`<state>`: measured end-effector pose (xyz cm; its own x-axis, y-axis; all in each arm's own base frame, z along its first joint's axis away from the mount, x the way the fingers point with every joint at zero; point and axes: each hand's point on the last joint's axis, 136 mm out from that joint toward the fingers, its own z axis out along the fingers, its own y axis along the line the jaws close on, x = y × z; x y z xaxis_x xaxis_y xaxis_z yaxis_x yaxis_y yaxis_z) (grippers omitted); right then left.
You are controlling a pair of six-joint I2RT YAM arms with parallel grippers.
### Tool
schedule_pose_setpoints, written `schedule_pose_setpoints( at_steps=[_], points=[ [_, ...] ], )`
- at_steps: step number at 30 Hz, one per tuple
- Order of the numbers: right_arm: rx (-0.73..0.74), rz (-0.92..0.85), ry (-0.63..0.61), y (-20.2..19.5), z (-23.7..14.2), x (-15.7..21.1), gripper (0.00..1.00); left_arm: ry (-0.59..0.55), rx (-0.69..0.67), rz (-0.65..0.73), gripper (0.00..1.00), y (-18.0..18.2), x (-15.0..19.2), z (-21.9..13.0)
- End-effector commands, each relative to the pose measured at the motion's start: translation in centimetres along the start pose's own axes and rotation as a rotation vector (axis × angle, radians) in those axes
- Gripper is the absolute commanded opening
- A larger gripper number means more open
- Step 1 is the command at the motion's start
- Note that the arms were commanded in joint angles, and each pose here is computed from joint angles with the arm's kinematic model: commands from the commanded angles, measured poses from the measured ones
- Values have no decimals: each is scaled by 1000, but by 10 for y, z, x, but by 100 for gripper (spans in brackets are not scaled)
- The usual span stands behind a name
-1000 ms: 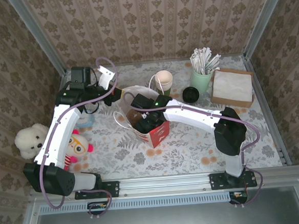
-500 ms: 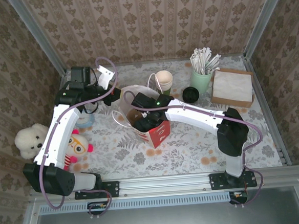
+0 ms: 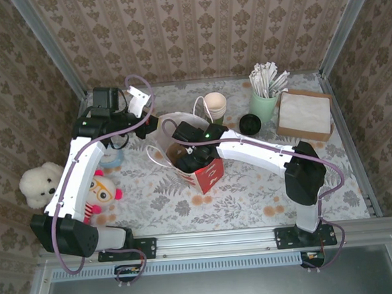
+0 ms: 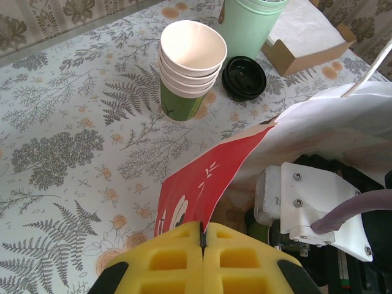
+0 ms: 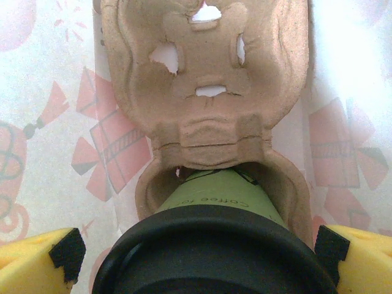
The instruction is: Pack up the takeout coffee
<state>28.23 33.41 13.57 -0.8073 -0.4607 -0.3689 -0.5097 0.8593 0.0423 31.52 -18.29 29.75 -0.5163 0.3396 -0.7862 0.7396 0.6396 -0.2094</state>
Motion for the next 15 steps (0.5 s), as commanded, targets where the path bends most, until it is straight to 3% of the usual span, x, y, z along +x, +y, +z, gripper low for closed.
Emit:
schedule_pose_setpoints(
  at_steps=[1,15],
  points=[
    [11,-9,-58,-1,-23,-12,100,-14,-6,21,0,-2,-7,-6],
    [33,-20,-67,1,-39,-19,100,23,-10,7,0,2,1,1]
  ],
)
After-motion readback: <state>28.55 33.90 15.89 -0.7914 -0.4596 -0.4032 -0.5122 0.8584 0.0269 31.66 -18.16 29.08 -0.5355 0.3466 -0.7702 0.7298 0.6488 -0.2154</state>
